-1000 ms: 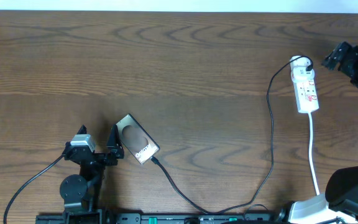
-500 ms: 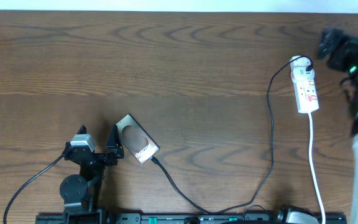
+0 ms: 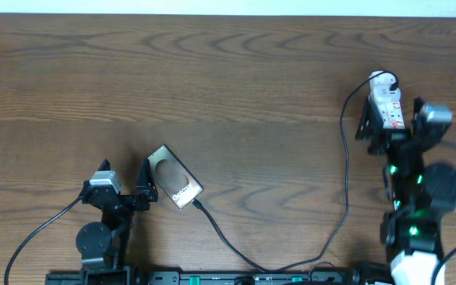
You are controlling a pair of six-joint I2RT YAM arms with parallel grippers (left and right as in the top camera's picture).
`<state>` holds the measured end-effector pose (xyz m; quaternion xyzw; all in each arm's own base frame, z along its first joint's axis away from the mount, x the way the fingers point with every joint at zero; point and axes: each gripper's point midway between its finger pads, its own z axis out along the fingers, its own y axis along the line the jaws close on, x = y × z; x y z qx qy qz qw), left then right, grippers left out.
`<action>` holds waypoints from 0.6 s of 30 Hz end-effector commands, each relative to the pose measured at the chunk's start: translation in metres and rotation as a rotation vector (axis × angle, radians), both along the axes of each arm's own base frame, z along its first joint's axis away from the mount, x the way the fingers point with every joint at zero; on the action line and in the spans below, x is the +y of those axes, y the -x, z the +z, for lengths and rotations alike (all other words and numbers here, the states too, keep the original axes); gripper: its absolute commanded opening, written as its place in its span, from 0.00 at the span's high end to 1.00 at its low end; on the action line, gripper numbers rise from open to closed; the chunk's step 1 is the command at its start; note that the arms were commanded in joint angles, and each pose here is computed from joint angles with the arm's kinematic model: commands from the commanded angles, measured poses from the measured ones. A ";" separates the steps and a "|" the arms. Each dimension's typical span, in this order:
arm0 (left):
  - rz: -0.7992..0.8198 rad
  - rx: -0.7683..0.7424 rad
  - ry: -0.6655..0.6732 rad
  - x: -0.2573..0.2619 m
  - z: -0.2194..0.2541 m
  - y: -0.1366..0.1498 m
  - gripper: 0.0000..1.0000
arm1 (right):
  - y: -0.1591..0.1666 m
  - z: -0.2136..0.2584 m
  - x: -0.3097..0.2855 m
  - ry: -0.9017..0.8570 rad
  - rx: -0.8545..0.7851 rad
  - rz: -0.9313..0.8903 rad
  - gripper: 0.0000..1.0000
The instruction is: Plug charger to phone and switch on socket
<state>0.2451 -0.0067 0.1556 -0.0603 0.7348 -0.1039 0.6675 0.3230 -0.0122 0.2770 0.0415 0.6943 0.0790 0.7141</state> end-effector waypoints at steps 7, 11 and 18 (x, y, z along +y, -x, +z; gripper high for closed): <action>-0.012 0.047 -0.009 -0.002 -0.014 0.001 0.12 | 0.045 -0.036 0.008 0.011 -0.105 0.006 0.01; -0.011 0.047 -0.009 -0.002 -0.014 0.001 0.12 | 0.059 -0.051 0.010 0.015 -0.136 0.006 0.01; -0.011 0.047 -0.009 -0.002 -0.014 0.001 0.12 | 0.066 -0.081 0.016 0.003 -0.045 0.026 0.01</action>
